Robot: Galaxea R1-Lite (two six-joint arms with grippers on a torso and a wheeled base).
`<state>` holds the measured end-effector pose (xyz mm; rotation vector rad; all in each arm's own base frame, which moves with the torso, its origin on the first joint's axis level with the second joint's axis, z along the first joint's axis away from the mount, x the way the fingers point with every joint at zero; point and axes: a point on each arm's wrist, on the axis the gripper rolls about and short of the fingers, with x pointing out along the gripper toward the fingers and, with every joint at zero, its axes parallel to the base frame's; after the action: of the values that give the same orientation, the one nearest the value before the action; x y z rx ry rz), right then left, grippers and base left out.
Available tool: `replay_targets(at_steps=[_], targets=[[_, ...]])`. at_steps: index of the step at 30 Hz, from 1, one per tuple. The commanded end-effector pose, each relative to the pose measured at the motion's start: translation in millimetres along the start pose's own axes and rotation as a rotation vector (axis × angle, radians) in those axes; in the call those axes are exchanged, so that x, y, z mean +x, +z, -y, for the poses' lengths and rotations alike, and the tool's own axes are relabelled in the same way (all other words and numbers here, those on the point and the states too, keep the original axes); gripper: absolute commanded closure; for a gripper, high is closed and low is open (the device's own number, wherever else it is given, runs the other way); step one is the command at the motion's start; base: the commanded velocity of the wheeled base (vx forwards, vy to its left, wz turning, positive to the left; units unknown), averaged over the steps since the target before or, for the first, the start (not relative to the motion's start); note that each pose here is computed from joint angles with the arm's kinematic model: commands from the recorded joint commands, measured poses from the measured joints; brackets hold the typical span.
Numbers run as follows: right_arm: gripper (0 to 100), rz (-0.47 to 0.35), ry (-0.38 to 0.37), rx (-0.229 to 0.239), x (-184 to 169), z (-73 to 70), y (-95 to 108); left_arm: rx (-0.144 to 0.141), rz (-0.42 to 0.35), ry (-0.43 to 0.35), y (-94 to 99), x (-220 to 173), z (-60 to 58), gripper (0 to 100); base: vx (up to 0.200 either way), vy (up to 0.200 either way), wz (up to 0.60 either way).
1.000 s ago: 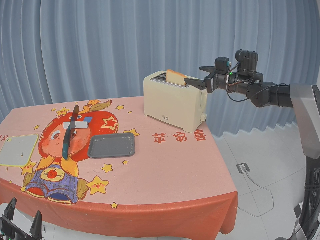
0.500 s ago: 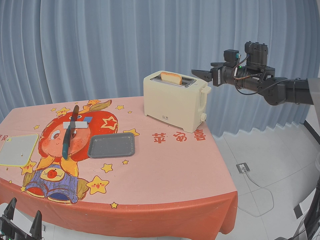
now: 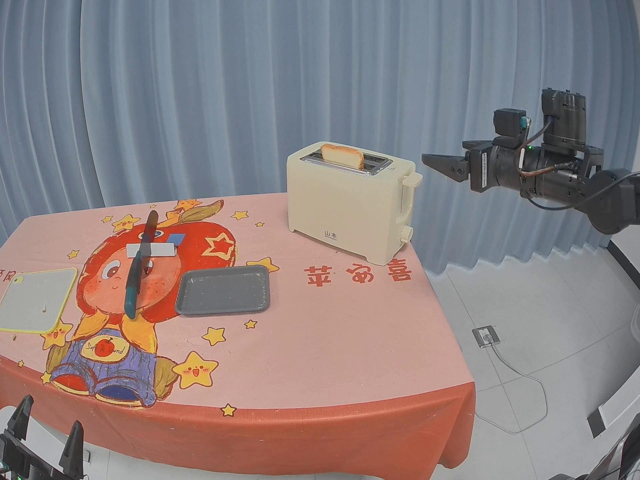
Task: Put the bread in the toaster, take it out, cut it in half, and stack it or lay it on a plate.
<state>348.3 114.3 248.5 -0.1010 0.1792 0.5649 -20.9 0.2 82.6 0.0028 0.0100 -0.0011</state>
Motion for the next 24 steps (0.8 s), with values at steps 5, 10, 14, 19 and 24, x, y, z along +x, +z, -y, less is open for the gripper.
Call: replay_targets(at_steps=[5, 10, 14, 19, 24], targets=[[100, 0.026, -0.081, 0.062, -26.4, 5.3, -24.9, 0.000, -0.018, -0.001, -4.8, 1.3, 0.0, 0, 0.000, 0.000, 0.00], [100, -0.030, -0.110, 0.087, -20.8, 20.9, -52.4, 0.000, -0.018, -0.001, -4.8, 1.3, 0.0, 0, 0.000, 0.000, 0.00], [100, -0.104, -0.110, 0.109, -12.3, 25.5, -76.5, 0.000, -0.018, -0.001, -4.8, 1.3, 0.0, 0, 0.000, 0.000, 0.00], [100, -0.126, -0.108, 0.116, 13.2, 32.0, -101.2, 0.000, -0.018, -0.001, -4.8, 1.3, 0.0, 0, 0.000, 0.000, 0.00], [100, -0.125, -0.102, 0.115, 39.1, 36.1, -124.7, 0.000, -0.018, -0.001, -4.8, 1.3, 0.0, 0, 0.000, 0.000, 0.00]])
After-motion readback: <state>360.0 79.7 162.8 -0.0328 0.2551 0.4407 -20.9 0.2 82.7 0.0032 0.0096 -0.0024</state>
